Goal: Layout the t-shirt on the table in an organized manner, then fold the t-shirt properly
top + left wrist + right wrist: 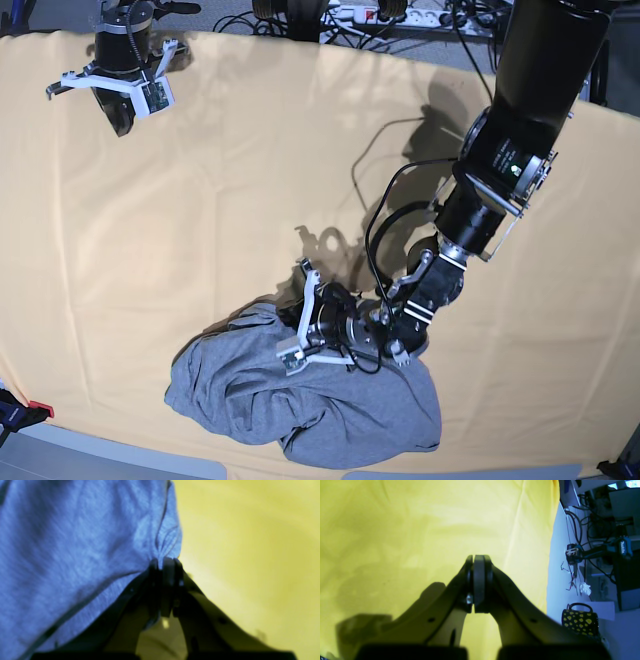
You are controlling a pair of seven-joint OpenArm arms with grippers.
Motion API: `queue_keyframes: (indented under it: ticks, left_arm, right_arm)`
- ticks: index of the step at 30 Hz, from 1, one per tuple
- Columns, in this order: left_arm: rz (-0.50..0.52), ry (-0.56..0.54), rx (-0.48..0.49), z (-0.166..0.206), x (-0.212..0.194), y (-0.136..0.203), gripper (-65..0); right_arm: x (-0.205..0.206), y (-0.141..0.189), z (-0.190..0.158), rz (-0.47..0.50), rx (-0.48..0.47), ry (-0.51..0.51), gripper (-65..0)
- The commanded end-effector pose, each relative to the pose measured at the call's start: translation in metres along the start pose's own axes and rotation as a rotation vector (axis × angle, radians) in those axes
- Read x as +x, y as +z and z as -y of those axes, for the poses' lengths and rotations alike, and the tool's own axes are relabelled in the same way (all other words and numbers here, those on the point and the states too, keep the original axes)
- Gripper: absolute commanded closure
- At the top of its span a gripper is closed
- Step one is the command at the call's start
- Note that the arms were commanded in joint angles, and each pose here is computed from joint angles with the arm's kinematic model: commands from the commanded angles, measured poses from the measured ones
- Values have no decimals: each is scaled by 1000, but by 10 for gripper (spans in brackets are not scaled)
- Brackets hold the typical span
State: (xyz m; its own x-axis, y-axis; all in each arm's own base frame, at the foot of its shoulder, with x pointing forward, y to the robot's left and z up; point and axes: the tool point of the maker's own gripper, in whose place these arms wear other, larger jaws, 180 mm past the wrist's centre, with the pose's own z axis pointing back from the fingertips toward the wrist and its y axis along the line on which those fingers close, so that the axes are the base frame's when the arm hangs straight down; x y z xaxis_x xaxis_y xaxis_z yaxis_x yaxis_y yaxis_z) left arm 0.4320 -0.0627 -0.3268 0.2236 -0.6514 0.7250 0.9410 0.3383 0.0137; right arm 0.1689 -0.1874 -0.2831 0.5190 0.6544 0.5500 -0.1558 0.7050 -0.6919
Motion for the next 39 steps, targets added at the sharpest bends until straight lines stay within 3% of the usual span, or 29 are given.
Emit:
queue_keyframes:
  ticks: [1, 11, 16, 22, 25, 34, 39]
  left_arm:
    - [49, -30, -1, -6, 31, 15, 0]
    - [-97, -85, -332, 74, 37, 78, 0]
    - [63, 21, -494, 90, 49, 111, 0]
    - [-20, 112, -400, 60, -5, 137, 0]
    - [-58, 140, -385, 61, -31, 145, 0]
    - [-173, 160, -458, 121, -103, 163, 0]
    - [-206, 183, -531, 159, -127, 164, 0]
  right_arm:
    - [6, 2, 6, 30, -18, 14, 0]
    - [11, -1, 4, 75, 24, 97, 0]
    - [12, -2, 7, 89, 26, 133, 0]
    - [13, -4, 9, 106, 30, 152, 0]
    - [17, -7, -1, 119, 97, 123, 0]
    - [39, -2, -39, 210, 336, 24, 0]
    - [61, 1, -51, 284, 443, -85, 0]
